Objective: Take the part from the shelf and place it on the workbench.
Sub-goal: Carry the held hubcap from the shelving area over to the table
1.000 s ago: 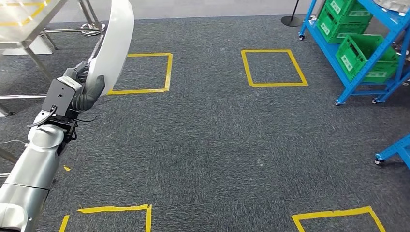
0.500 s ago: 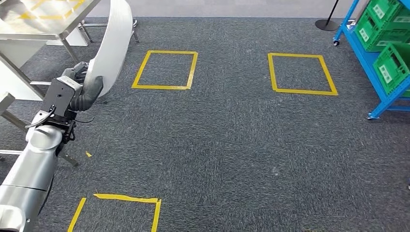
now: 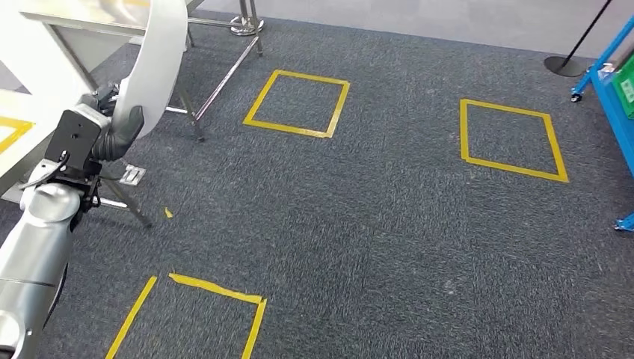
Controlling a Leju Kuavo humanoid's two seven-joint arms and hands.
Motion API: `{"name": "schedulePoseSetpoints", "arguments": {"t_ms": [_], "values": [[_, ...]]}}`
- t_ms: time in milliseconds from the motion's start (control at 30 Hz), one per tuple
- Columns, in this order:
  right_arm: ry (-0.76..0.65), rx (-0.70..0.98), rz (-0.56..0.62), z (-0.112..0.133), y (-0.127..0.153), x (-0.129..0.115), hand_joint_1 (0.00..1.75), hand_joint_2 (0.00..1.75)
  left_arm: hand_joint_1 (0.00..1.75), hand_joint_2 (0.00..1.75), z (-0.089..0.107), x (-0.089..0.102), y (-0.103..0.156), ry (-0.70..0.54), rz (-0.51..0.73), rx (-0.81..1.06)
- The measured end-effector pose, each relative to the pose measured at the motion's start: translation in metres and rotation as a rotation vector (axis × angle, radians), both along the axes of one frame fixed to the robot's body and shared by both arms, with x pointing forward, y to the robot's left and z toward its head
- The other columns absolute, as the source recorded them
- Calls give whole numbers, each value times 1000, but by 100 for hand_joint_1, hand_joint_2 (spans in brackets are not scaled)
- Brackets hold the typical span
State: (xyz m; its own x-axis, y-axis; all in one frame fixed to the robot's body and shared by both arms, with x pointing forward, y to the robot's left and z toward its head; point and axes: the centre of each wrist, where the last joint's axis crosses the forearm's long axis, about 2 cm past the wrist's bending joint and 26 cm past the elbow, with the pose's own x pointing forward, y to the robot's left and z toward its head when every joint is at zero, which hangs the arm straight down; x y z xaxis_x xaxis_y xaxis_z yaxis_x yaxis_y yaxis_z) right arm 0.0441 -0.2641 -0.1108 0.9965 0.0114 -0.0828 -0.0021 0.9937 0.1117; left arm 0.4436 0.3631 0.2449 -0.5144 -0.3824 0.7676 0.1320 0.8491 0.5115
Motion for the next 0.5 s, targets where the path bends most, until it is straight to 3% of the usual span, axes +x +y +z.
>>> {"name": "schedulePoseSetpoints", "arguments": {"t_ms": [200,500], "values": [[13,-6,8,-1,-2,-4,0,0,175,175,0,0,5,2,13,7],[4,-14,10,-1,-5,-4,0,0,175,175,9,-2,32,-21,76,48]]}}
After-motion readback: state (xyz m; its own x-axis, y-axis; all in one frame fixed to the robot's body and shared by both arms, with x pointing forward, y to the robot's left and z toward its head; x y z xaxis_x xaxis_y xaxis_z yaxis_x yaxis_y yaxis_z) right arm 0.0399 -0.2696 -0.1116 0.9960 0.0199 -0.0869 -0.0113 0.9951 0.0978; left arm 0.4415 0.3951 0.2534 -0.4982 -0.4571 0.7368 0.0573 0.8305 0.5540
